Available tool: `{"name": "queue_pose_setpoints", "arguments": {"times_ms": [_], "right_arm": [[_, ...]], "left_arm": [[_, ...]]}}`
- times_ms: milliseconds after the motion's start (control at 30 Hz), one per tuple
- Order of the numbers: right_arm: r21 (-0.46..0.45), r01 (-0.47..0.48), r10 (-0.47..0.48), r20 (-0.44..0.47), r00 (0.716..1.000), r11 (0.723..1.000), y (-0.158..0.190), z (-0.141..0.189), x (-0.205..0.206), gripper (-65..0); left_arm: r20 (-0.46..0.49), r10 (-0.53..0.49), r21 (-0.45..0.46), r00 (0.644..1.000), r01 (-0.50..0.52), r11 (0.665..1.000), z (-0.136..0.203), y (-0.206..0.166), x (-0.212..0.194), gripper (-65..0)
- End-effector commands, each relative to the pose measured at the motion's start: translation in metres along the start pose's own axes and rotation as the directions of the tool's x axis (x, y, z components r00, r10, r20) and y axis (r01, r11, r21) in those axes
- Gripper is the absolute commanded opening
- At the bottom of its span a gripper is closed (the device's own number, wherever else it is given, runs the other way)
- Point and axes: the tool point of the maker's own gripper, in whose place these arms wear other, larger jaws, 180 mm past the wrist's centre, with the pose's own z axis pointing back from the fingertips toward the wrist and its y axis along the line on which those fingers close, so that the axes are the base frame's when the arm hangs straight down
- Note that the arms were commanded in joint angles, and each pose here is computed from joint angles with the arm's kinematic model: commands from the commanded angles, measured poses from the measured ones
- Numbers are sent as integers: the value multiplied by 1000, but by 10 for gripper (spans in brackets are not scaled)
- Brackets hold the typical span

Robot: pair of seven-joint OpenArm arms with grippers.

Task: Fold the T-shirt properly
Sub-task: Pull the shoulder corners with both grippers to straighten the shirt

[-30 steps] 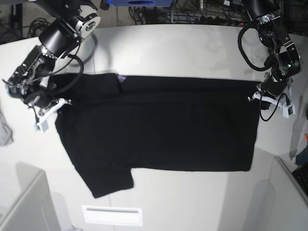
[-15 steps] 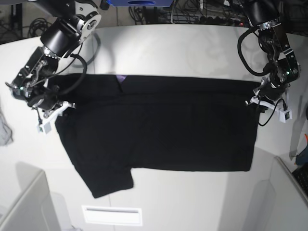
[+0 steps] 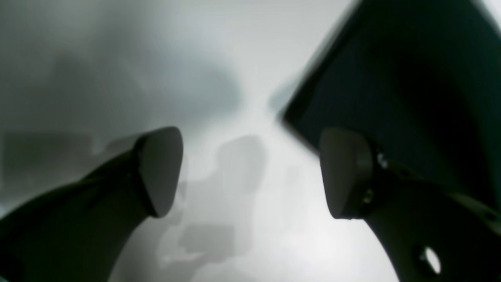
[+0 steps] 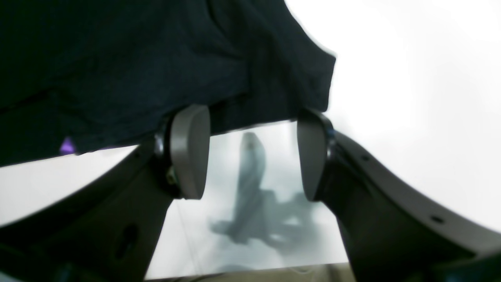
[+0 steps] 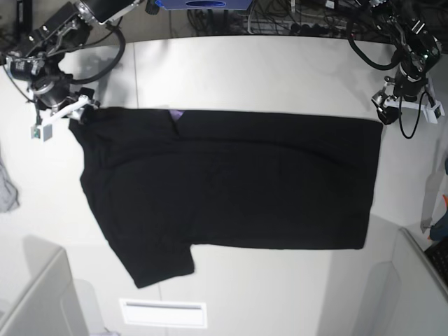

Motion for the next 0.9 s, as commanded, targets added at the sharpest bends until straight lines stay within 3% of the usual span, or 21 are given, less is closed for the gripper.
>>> {"name": "queue_pose_setpoints", "arguments": {"times_ms": [0,67,167,400,467,567,800,833,867], "right_arm": [[30,36,-37,39,999,999,-2,3,2,-321],[100,152,-158,62,985,983,-7,-1,-7,-321],[116,265,-270,28,963,957,-20,-10,-28,-321],[156,333,-347,80,934,930,-21,-28,-22,-323],[161,372,-389,85,917,914,-22,-33,-19,-323],[165,439,-456,76,887,883,-23,-42,-22,-323],[166,472,-489,83,868,866,-31,-49,-24,-339],[162,475,-492,86,867,865,-33,-49,-26,-374],[161,475,-491,86,867,865,-33,-48,-26,-432]], "left_arm": [[79,-35,-41,996,38,998,1,-7,25,-133],[53,-50,-72,997,54,996,-8,-10,17,-133],[23,-13,-82,1000,15,997,-21,-10,12,-135],[3,-7,-124,1000,7,992,-36,-28,13,-140],[-23,-14,-136,1000,11,991,-41,-33,5,-207],[-56,-5,-139,998,-3,990,-48,-33,-4,-365],[-61,-11,-131,998,2,991,-49,-28,-3,-601],[-60,-13,-129,998,5,992,-49,-27,-2,-648],[-61,-14,-127,998,6,992,-48,-26,-3,-650]]}}
